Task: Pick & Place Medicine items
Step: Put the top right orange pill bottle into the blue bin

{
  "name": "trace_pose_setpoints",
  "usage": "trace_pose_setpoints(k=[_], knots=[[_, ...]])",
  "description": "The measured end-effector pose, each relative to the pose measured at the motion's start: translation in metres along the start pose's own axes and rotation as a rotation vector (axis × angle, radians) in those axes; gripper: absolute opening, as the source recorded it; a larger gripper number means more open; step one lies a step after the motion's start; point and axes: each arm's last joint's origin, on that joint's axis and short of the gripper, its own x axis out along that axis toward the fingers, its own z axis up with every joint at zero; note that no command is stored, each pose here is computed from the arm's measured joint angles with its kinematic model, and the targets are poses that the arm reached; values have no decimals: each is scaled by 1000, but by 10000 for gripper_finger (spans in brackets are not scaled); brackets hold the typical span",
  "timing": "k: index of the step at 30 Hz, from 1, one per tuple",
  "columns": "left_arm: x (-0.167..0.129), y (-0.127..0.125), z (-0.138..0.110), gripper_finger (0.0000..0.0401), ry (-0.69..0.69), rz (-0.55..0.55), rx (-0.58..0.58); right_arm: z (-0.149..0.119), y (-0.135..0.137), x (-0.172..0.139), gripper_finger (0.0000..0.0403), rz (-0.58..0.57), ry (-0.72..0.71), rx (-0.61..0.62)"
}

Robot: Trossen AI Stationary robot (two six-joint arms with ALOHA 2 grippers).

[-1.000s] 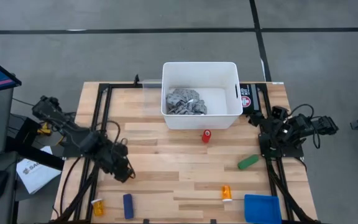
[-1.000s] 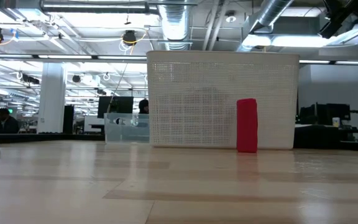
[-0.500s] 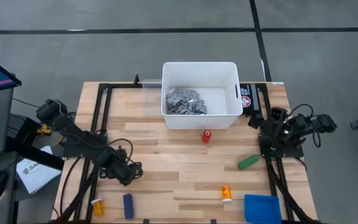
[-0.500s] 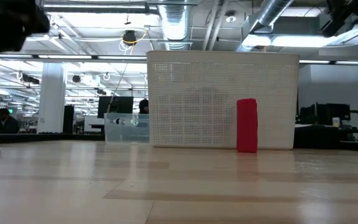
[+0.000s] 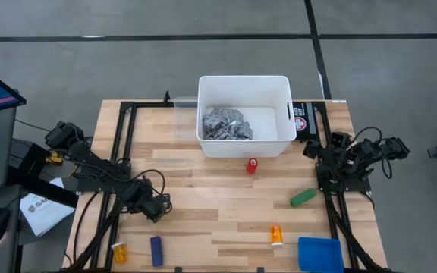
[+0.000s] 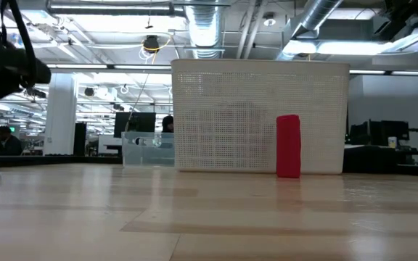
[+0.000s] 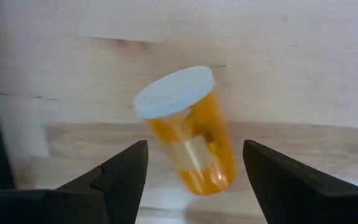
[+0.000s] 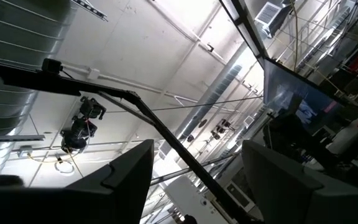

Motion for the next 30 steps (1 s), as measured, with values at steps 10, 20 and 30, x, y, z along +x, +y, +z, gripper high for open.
trace_pose_setpoints(k=[10,20,30], knots=[[17,-1,15,255,-11,-28,-43,0,0,0,240,-1,0,0],[17,-6,24,255,-66,-57,-39,0,0,0,240,-4,3,-2],[27,0,28,255,-75,-50,-36,0,-1,0,240,-6,4,-26]])
